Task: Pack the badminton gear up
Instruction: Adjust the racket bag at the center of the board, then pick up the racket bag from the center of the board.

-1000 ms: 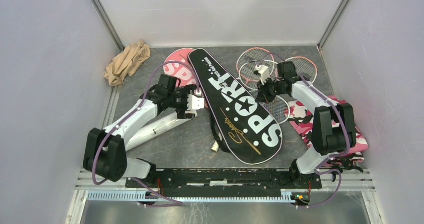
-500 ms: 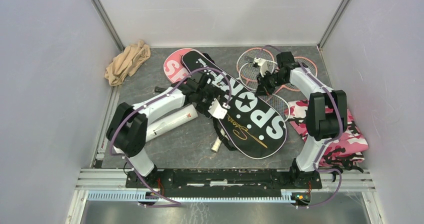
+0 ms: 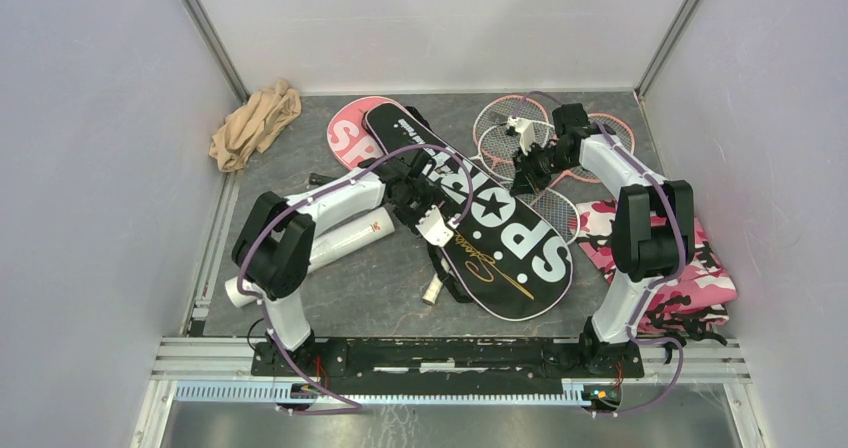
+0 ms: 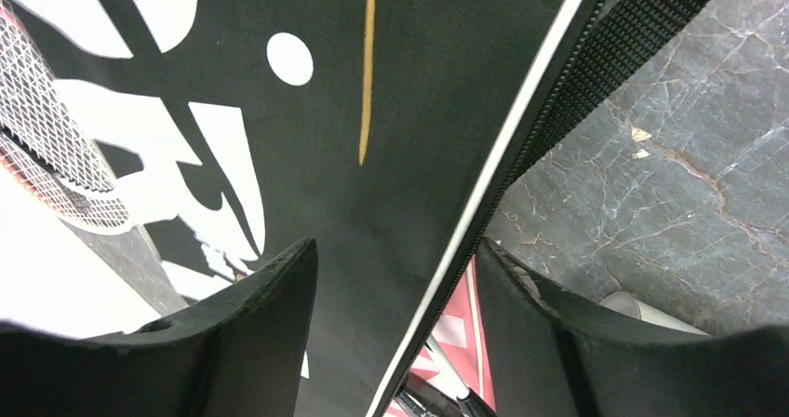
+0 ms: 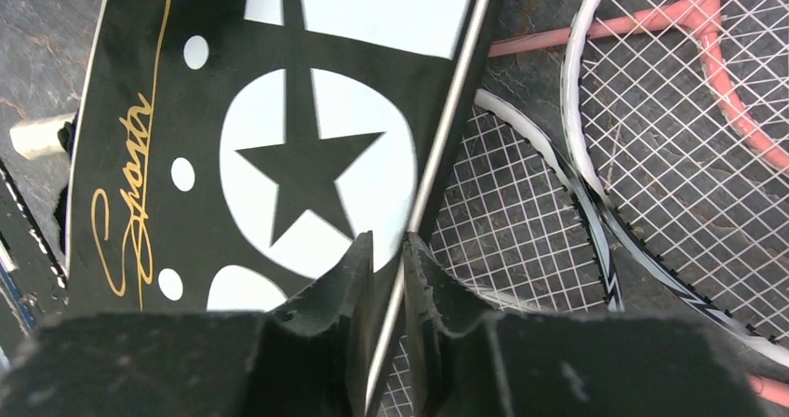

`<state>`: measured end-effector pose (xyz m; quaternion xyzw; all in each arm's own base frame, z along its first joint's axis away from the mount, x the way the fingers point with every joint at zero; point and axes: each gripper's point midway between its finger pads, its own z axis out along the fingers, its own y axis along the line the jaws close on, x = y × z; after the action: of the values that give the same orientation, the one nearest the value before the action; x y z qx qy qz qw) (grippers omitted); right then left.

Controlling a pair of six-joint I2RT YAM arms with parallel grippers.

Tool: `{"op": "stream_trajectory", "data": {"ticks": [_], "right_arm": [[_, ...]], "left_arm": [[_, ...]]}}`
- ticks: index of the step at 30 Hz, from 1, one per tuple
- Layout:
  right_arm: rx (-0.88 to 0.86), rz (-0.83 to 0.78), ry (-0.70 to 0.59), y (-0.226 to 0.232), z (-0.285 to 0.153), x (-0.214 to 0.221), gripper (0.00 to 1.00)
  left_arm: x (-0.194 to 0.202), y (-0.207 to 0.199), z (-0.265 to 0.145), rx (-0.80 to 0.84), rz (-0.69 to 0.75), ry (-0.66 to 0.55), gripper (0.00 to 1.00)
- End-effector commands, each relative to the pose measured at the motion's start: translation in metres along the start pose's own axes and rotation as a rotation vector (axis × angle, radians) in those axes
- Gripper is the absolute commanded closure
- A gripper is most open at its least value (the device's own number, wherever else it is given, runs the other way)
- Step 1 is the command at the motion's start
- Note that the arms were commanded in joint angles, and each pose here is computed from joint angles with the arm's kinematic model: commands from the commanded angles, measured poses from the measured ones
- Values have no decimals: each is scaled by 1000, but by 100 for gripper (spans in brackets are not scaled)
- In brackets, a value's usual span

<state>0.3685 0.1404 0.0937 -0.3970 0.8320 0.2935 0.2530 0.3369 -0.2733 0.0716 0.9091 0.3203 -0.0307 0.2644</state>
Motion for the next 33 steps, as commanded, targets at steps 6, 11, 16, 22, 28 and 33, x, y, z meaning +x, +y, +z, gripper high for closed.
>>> {"op": "stream_trajectory", "data": {"ticks": [6, 11, 16, 22, 28, 33], "right_arm": [[20, -54, -39, -6, -13, -28, 66], [29, -65, -30, -11, -19, -36, 59], [51, -81, -31, -12, -25, -41, 56], [67, -94, -46, -9, -37, -51, 50], [172, -120, -114, -10, -73, -88, 39], [324, -143, -249, -8, -123, -139, 17]], "left_arm": [[4, -2, 8, 48, 69, 4, 43], [2, 0, 3, 51, 64, 5, 62], [-1, 5, -2, 65, 15, -1, 79], [-4, 12, -11, 71, -61, 1, 96], [-7, 58, -40, -34, -263, 9, 98], [0, 107, -72, -190, -509, 50, 98]]}}
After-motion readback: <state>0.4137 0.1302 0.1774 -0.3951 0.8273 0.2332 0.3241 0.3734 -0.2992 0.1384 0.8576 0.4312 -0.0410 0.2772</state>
